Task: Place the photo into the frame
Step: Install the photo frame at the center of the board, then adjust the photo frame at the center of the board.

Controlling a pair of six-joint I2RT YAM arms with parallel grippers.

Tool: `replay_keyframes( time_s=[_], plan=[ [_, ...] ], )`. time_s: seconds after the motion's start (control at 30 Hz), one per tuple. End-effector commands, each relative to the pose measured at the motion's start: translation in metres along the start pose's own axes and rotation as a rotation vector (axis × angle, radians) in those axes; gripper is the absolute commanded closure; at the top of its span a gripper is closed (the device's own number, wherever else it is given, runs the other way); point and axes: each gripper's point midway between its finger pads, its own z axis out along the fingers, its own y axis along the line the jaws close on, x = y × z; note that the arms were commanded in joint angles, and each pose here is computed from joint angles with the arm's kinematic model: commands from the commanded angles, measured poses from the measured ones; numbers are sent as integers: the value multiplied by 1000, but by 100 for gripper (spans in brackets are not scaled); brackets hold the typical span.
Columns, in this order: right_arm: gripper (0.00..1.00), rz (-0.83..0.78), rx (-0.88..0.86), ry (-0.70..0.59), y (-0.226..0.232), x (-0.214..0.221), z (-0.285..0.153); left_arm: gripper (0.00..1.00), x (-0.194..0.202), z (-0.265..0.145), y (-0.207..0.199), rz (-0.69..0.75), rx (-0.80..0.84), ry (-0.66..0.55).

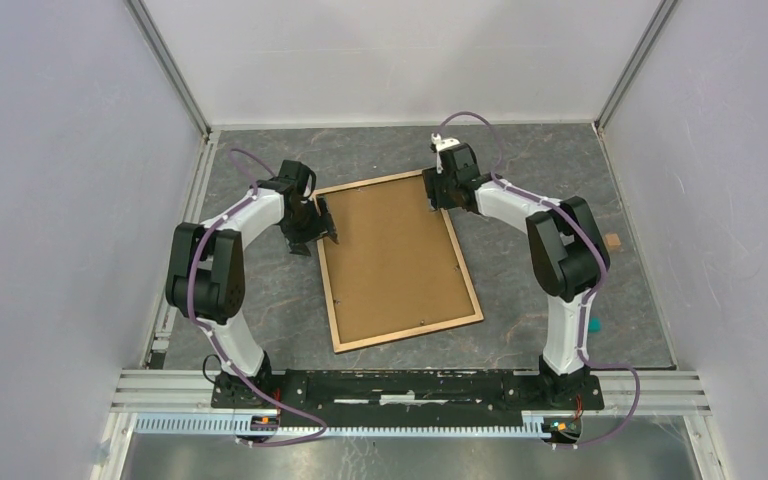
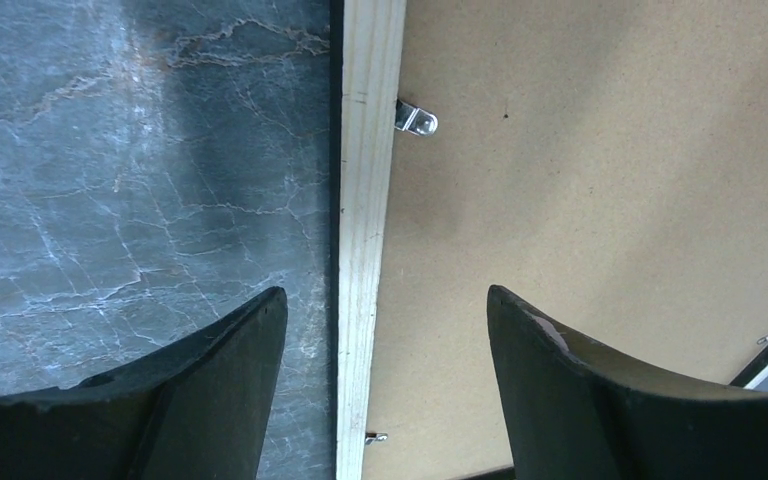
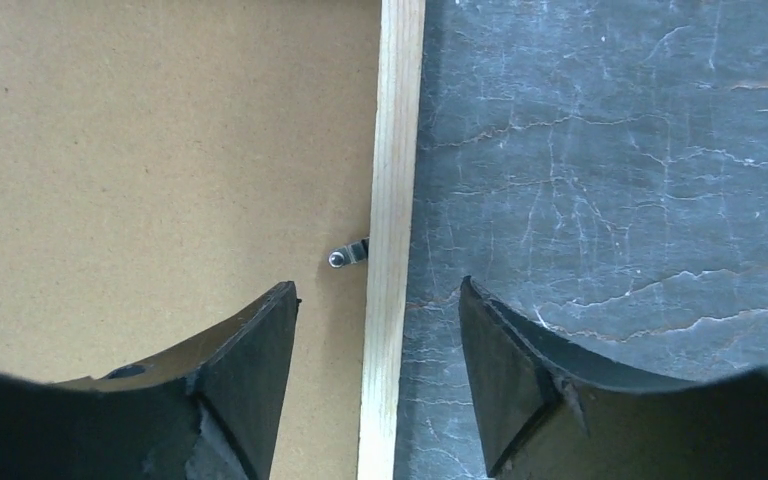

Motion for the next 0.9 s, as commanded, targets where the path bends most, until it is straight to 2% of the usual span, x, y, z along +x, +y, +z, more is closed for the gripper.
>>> replay_keyframes(
  time_s=[0.0, 0.23, 0.37, 0.5, 0.57, 0.63, 0.73, 0.87],
  plan=[
    [32, -2, -19, -11, -3, -8, -10, 21, -9, 1, 3, -1, -22, -40],
    [27, 132, -197, 52, 25, 63, -36, 20, -6, 24, -14, -102, 30, 53],
    [26, 192, -313, 30, 49, 89, -63, 22, -30, 30, -44, -191, 108, 25],
    [26, 245, -419, -1, 85, 112, -94, 22, -68, 38, -86, -153, 154, -5],
    [26, 260, -507, -24, 115, 118, -113, 20, -76, 41, -109, -109, 190, 28],
    [26, 273, -569, -41, 135, 124, -129, 19, -90, 39, -119, -64, 184, -3],
    [24, 261, -532, -66, 128, 127, -137, 18, -109, 27, -113, -5, 138, -84],
    [17, 170, -294, -131, 71, 100, -133, 12, -127, -16, -78, 59, -51, -221]
  ],
)
